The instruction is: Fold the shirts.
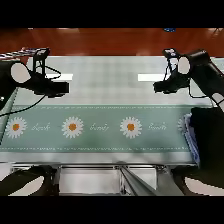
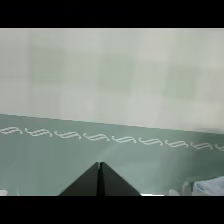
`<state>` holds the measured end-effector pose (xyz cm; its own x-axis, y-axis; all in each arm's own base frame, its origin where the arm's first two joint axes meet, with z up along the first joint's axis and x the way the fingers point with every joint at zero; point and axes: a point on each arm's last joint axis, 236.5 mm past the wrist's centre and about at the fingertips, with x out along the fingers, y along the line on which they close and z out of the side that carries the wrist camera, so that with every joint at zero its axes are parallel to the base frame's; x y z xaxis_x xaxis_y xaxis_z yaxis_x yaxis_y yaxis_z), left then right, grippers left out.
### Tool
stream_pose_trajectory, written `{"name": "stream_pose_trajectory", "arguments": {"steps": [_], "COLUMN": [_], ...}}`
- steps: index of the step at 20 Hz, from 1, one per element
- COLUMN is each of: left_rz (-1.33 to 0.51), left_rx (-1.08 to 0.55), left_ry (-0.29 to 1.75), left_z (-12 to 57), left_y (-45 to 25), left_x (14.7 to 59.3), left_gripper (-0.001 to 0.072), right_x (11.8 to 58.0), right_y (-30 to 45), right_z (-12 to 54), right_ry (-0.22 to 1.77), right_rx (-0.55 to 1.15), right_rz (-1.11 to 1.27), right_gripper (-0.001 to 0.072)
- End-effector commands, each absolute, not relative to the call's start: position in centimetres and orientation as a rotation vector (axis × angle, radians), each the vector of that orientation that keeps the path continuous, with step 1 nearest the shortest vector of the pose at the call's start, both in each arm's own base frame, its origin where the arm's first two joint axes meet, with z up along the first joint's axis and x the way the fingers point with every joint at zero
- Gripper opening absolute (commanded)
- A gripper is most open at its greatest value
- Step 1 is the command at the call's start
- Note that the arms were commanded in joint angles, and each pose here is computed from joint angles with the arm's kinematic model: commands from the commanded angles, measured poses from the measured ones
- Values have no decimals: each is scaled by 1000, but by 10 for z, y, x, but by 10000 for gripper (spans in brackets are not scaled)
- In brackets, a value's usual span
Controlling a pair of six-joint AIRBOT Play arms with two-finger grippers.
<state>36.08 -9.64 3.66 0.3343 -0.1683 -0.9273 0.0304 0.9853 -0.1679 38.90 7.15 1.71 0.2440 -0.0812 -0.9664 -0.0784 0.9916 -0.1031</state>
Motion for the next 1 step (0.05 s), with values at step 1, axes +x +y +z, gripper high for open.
{"name": "stream_pose_trajectory", "arguments": {"steps": [1], "left_rz": [-130], "left_rx": [-127], "left_ry": [1225], "left_z": [36], "left_y": [-96], "left_x": [361], "left_gripper": [21], "right_x": [389], "right_y": [72], "right_z": [17], "right_ry": [1327], "right_rx": [-141], "right_rz": [-1], "right_gripper": [19]}}
